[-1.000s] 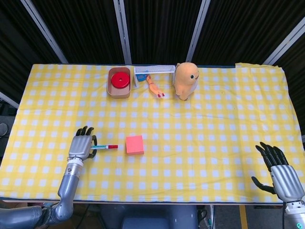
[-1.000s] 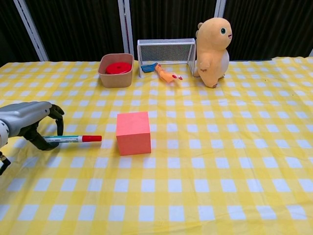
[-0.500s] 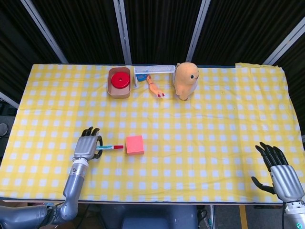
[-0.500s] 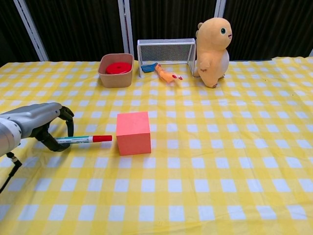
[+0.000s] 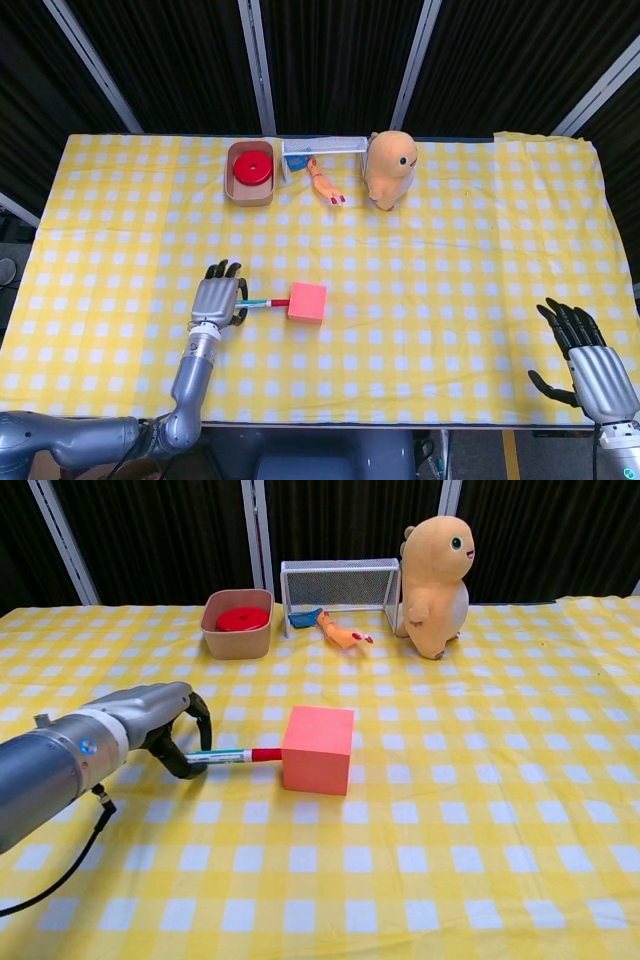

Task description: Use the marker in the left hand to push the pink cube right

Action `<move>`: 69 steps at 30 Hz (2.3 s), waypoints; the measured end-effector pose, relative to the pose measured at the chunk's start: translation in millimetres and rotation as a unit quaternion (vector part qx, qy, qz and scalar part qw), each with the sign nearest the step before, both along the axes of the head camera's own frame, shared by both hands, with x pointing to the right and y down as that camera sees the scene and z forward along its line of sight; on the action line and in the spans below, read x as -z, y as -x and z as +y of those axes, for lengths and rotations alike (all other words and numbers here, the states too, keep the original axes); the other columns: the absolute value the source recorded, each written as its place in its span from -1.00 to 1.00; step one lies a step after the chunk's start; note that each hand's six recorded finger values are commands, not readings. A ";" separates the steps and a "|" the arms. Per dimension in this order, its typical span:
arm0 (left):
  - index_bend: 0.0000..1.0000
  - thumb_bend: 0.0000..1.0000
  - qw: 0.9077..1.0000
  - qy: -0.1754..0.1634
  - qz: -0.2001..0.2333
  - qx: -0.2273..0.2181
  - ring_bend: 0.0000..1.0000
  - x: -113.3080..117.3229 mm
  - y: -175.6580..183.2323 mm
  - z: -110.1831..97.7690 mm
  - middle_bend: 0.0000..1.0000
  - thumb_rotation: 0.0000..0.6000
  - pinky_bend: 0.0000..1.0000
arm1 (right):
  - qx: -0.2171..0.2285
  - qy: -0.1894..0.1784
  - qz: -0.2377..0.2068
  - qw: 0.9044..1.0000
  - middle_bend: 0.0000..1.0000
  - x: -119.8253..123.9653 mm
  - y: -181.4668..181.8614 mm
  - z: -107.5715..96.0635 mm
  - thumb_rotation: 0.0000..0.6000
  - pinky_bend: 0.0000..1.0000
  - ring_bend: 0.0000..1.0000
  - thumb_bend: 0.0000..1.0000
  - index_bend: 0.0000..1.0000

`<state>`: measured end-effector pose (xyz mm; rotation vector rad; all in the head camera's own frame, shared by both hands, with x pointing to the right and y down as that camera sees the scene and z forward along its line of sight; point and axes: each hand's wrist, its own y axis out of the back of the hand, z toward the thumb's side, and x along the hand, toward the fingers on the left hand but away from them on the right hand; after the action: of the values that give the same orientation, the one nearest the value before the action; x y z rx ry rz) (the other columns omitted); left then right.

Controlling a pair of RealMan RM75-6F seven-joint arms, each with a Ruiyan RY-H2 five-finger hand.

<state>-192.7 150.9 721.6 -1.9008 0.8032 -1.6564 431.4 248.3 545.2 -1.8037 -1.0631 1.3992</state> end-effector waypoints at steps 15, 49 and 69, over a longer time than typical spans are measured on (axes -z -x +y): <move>0.18 -0.06 1.000 0.002 0.003 -0.007 -1.00 -3.3 -32.5 -5.7 -0.77 1.00 -0.84 | -0.001 0.001 -0.001 1.000 -1.00 0.0 -0.1 0.1 1.00 -1.00 -1.00 -0.36 -1.00; 0.20 -0.05 0.997 -0.002 0.042 -0.061 -1.00 4.1 -125.1 -12.9 -0.77 1.00 -0.84 | -0.005 0.002 -0.009 1.000 -1.00 0.8 -0.9 -0.7 1.00 -1.00 -1.00 -0.36 -1.00; 0.21 -0.04 0.997 0.010 0.024 -0.075 -1.00 7.2 -124.4 -9.5 -0.77 1.00 -0.84 | -0.004 0.002 -0.008 1.000 -1.00 0.4 -0.1 -0.3 1.00 -1.00 -1.00 -0.36 -1.00</move>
<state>-68.3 141.4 714.3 -1.9710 0.6469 -1.5377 431.5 247.9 544.8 -1.8186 -1.0771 1.3955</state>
